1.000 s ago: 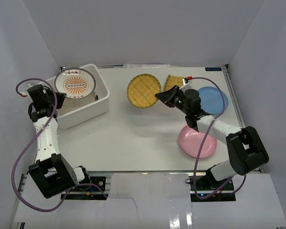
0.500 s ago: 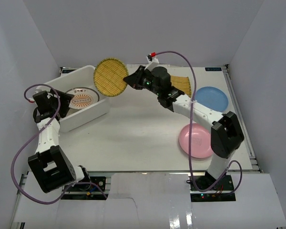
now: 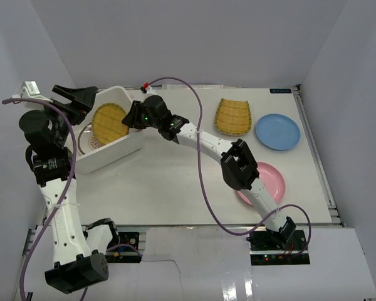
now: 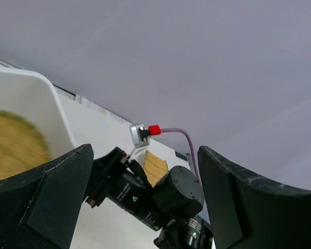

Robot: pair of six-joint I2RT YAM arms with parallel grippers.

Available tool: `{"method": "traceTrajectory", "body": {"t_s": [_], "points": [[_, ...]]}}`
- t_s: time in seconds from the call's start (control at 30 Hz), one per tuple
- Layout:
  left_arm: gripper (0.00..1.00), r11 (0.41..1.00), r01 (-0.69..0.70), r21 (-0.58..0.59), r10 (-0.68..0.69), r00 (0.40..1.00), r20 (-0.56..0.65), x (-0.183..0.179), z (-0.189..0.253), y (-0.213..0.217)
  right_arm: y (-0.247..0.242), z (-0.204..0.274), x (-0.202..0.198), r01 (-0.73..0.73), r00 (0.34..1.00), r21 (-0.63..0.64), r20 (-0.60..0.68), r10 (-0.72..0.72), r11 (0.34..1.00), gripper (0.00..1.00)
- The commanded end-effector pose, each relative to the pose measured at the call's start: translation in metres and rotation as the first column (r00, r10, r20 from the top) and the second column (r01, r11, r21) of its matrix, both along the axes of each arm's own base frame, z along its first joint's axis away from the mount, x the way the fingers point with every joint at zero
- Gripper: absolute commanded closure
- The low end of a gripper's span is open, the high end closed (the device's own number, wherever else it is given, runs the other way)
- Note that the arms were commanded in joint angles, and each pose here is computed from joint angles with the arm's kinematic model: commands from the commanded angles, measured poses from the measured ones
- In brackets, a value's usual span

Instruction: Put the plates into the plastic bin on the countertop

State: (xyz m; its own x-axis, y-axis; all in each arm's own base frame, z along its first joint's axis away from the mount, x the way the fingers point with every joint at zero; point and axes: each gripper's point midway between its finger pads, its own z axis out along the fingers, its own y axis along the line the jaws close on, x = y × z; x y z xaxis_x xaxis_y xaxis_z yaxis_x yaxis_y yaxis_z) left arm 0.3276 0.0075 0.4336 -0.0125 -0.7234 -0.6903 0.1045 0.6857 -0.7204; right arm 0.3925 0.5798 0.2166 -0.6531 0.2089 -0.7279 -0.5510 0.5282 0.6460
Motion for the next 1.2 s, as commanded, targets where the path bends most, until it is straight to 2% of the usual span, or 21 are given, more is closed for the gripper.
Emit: {"method": "traceTrajectory", "body": {"t_s": [0.0, 0.03, 0.07, 0.2, 0.23, 0.27, 0.3, 0.33, 0.37, 0.4, 0.43, 0.47, 0.5, 0.57, 0.6, 0.7, 0.77, 0.83, 1.0, 1.07, 1.17], "points": [[0.07, 0.993, 0.116, -0.021, -0.117, 0.987, -0.112, 0.004, -0.035, -0.026, -0.001, 0.064, -0.008, 0.007, 0.998, 0.108, 0.065, -0.014, 0.994, 0.53], [0.08, 0.988, 0.152, -0.024, -0.154, 0.98, -0.128, 0.007, -0.041, -0.04, -0.008, 0.07, -0.005, 0.01, 0.996, 0.101, 0.092, -0.02, 0.995, 0.42], [0.08, 0.985, 0.171, -0.024, -0.173, 0.975, -0.138, 0.008, -0.044, -0.049, -0.021, 0.098, -0.006, 0.028, 0.991, 0.126, 0.127, -0.044, 0.992, 0.39], [0.09, 0.957, 0.291, -0.008, -0.286, 0.934, -0.212, 0.022, -0.069, -0.112, -0.087, 0.134, 0.004, 0.091, 0.978, 0.132, 0.176, -0.114, 0.987, 0.35], [0.1, 0.931, 0.366, 0.009, -0.354, 0.907, -0.229, 0.018, -0.074, -0.145, -0.116, 0.099, 0.019, 0.143, 0.977, 0.083, 0.144, -0.154, 0.986, 0.34], [0.1, 0.932, 0.362, 0.019, -0.345, 0.901, -0.264, 0.031, -0.086, -0.156, -0.144, 0.131, 0.007, 0.135, 0.971, 0.127, 0.179, -0.157, 0.983, 0.35], [0.1, 0.922, 0.387, 0.027, -0.363, 0.886, -0.286, 0.033, -0.093, -0.172, -0.183, 0.127, 0.024, 0.199, 0.959, 0.124, 0.18, -0.219, 0.972, 0.37], [0.1, 0.894, 0.446, 0.037, -0.415, 0.856, -0.308, 0.028, -0.101, -0.202, -0.214, 0.071, 0.024, 0.249, 0.961, 0.04, 0.113, -0.252, 0.968, 0.4], [0.11, 0.884, 0.466, 0.045, -0.429, 0.844, -0.323, 0.031, -0.108, -0.217, -0.248, 0.092, 0.018, 0.296, 0.942, 0.078, 0.142, -0.304, 0.952, 0.49], [0.11, 0.886, 0.46, 0.06, -0.41, 0.836, -0.365, 0.045, -0.125, -0.231, -0.278, 0.081, 0.021, 0.351, 0.927, 0.07, 0.117, -0.357, 0.934, 0.53], [0.11, 0.861, 0.504, 0.07, -0.445, 0.812, -0.377, 0.04, -0.131, -0.257, -0.332, 0.068, 0.038, 0.456, 0.883, 0.053, 0.095, -0.46, 0.888, 0.62], [0.11, 0.856, 0.511, 0.079, -0.444, 0.804, -0.395, 0.045, -0.141, -0.269, -0.368, 0.041, 0.026, 0.514, 0.856, 0.014, 0.063, -0.514, 0.858, 0.66], [0.11, 0.844, 0.529, 0.084, -0.449, 0.784, -0.429, 0.055, -0.16, -0.291, -0.426, 0.029, 0.036, 0.632, 0.774, -0.004, 0.048, -0.631, 0.775, 0.7], [0.12, 0.838, 0.54, 0.08, -0.454, 0.771, -0.446, 0.066, -0.177, -0.313, -0.487, -0.008, 0.019, 0.735, 0.677, -0.052, 0.003, -0.736, 0.676, 0.72], [0.13, 0.83, 0.551, 0.083, -0.453, 0.755, -0.474, 0.077, -0.195, -0.331, -0.535, -0.019, 0.018, 0.805, 0.59, -0.068, -0.013, -0.808, 0.589, 0.71], [0.13, 0.837, 0.529, 0.138, -0.398, 0.762, -0.511, 0.102, -0.225, -0.348, -0.612, -0.045, -0.004, 0.898, 0.415, -0.154, -0.014, -0.91, 0.412, 0.44], [0.14, 0.85, 0.497, 0.176, -0.333, 0.765, -0.552, 0.127, -0.256, -0.356, -0.641, -0.055, -0.014, 0.925, 0.321, -0.221, 0.021, -0.947, 0.309, 0.22], [0.14, 0.853, 0.477, 0.21, -0.29, 0.77, -0.569, 0.143, -0.276, -0.358, -0.662, -0.069, -0.022, 0.932, 0.259, -0.268, 0.027, -0.966, 0.243, 0.14], [0.14, 0.829, 0.52, 0.205, -0.327, 0.749, -0.576, 0.18, -0.317, -0.395, -0.69, -0.103, -0.026, 0.917, 0.175, -0.368, 0.02, -0.984, 0.155, 0.14], [0.14, 0.827, 0.524, 0.206, -0.345, 0.761, -0.549, 0.194, -0.31, -0.407, -0.691, -0.122, -0.02, 0.892, 0.189, -0.417, -0.005, -0.982, 0.174, 0.16], [0.17, 0.815, 0.541, 0.21, -0.341, 0.739, -0.581, 0.204, -0.343, -0.417, -0.695, -0.142, -0.011, 0.865, 0.203, -0.464, -0.026, -0.979, 0.191, 0.21]]}}
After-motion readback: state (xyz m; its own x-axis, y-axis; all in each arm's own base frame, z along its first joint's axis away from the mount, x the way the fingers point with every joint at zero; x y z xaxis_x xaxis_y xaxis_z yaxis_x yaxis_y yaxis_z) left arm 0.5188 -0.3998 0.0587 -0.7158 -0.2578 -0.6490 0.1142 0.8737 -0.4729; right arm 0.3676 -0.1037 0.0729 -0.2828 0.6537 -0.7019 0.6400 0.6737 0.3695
